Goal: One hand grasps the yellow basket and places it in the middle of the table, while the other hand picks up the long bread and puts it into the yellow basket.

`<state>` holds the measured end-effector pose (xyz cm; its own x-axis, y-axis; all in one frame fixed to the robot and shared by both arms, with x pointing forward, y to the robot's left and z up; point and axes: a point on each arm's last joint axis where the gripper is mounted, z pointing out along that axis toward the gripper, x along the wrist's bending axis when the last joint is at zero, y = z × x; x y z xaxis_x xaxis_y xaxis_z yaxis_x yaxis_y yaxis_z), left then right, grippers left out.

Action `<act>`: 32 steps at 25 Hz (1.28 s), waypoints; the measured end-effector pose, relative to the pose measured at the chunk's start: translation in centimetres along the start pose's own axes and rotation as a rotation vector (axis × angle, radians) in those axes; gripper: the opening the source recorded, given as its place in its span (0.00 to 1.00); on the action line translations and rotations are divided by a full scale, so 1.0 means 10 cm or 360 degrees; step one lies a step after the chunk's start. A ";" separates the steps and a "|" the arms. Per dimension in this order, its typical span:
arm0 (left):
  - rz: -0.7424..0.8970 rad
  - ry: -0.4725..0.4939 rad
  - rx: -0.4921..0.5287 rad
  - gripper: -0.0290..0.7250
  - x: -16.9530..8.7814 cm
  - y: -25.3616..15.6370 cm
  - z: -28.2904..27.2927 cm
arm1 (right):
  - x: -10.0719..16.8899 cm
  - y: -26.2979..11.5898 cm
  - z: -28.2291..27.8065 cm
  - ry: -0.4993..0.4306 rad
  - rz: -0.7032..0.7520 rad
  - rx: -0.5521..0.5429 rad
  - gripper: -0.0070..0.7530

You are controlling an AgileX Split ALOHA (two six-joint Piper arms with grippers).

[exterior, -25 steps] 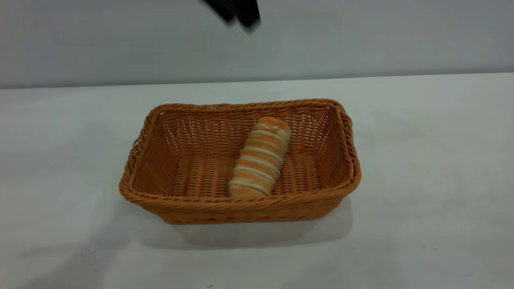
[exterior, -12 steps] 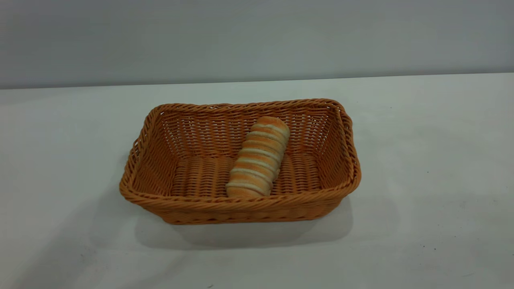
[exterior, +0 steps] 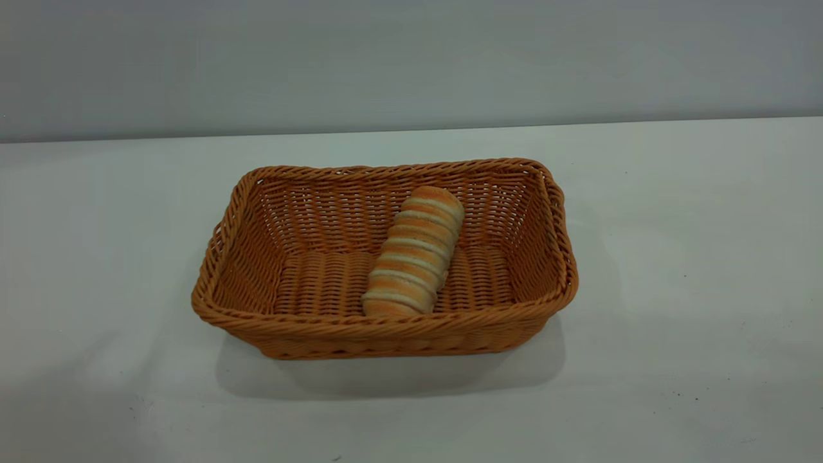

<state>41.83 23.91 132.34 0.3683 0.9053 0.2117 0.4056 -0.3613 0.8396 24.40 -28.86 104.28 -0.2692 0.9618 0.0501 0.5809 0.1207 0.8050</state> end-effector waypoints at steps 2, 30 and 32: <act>-0.0013 0.0038 -0.0039 0.67 0.02 -0.17 -0.27 | 0.00 0.00 0.00 0.0000 0.0005 0.0000 0.31; -0.0109 -0.0244 0.0225 0.62 -0.64 -3.08 -0.50 | 0.00 0.00 0.00 0.0000 0.0012 0.0001 0.32; -0.0112 -0.0260 0.0265 0.62 -0.66 -3.13 -0.44 | 0.00 0.00 0.00 0.0000 0.0012 0.0001 0.32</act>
<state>22.99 30.22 106.83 0.4595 0.8861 0.0604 0.5622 -0.3428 0.7526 24.41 -28.86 104.26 -0.2649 0.9626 0.0559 0.5835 0.1139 0.8041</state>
